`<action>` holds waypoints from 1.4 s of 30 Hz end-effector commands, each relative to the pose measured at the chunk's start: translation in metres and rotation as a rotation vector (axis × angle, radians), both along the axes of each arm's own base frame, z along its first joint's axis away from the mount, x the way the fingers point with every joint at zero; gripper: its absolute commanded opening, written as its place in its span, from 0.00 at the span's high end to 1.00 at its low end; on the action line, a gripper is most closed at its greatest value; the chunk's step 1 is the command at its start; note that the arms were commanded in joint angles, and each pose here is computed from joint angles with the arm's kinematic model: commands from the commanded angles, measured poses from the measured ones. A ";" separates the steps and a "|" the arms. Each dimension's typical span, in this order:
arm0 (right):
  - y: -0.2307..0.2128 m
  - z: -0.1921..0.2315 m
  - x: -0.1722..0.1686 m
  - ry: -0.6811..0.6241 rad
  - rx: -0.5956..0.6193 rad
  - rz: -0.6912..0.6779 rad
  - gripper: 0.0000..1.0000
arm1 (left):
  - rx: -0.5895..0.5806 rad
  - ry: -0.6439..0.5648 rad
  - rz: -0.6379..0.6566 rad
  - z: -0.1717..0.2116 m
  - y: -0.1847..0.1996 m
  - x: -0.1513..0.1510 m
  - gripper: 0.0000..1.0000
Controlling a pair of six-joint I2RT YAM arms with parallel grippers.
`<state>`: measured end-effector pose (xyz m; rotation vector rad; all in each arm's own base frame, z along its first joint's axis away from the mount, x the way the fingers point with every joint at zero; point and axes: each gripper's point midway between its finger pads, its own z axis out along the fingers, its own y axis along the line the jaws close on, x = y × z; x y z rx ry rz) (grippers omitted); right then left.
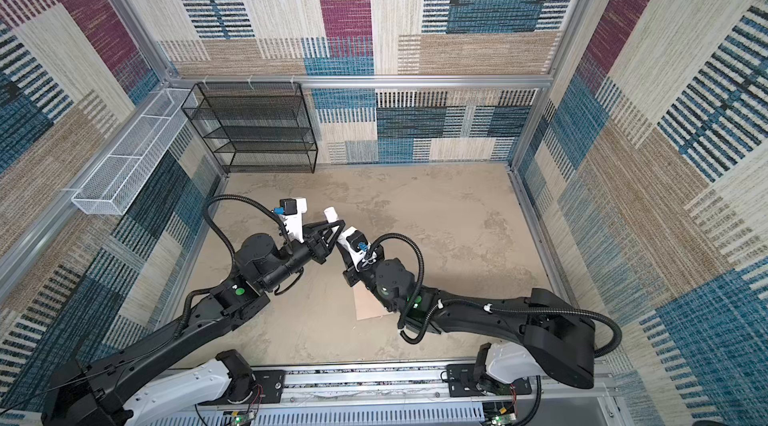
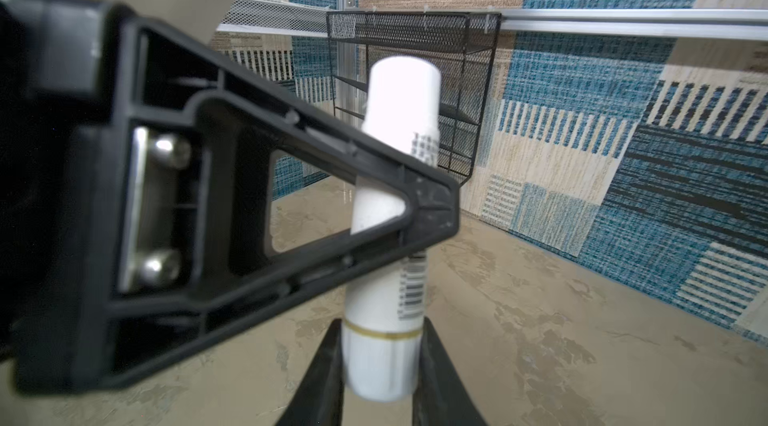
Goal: Place the letter into the envelope and seal it
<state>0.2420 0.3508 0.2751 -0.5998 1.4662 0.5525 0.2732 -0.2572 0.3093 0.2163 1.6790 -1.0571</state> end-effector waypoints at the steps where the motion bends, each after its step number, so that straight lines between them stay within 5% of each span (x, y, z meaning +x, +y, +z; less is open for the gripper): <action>1: 0.026 0.028 -0.053 0.004 0.097 0.363 0.87 | 0.023 0.001 -0.173 -0.013 -0.014 -0.020 1.00; 10: -0.007 0.037 -0.088 0.105 0.191 0.640 0.87 | -0.021 -0.044 -0.477 -0.004 -0.030 -0.061 1.00; 22: -0.027 0.039 -0.114 0.166 0.223 0.900 0.86 | -0.028 -0.058 -0.595 -0.005 -0.030 -0.087 1.00; 27: -0.025 0.028 -0.100 0.174 0.161 0.850 0.69 | -0.012 -0.059 -0.574 -0.006 -0.027 -0.087 1.00; 29: -0.024 0.017 -0.085 0.164 0.116 0.762 0.45 | 0.012 -0.054 -0.521 -0.008 -0.024 -0.079 1.00; 32: -0.028 -0.012 -0.055 0.147 0.024 0.583 0.31 | 0.071 -0.047 -0.289 -0.011 -0.006 -0.048 1.00; 36: -0.037 -0.046 -0.021 0.136 -0.042 0.381 0.27 | 0.129 -0.017 0.062 -0.015 0.037 -0.007 1.00; 42: -0.029 -0.051 0.004 -0.006 -0.049 0.118 0.28 | 0.102 0.043 0.280 -0.019 0.059 0.022 1.00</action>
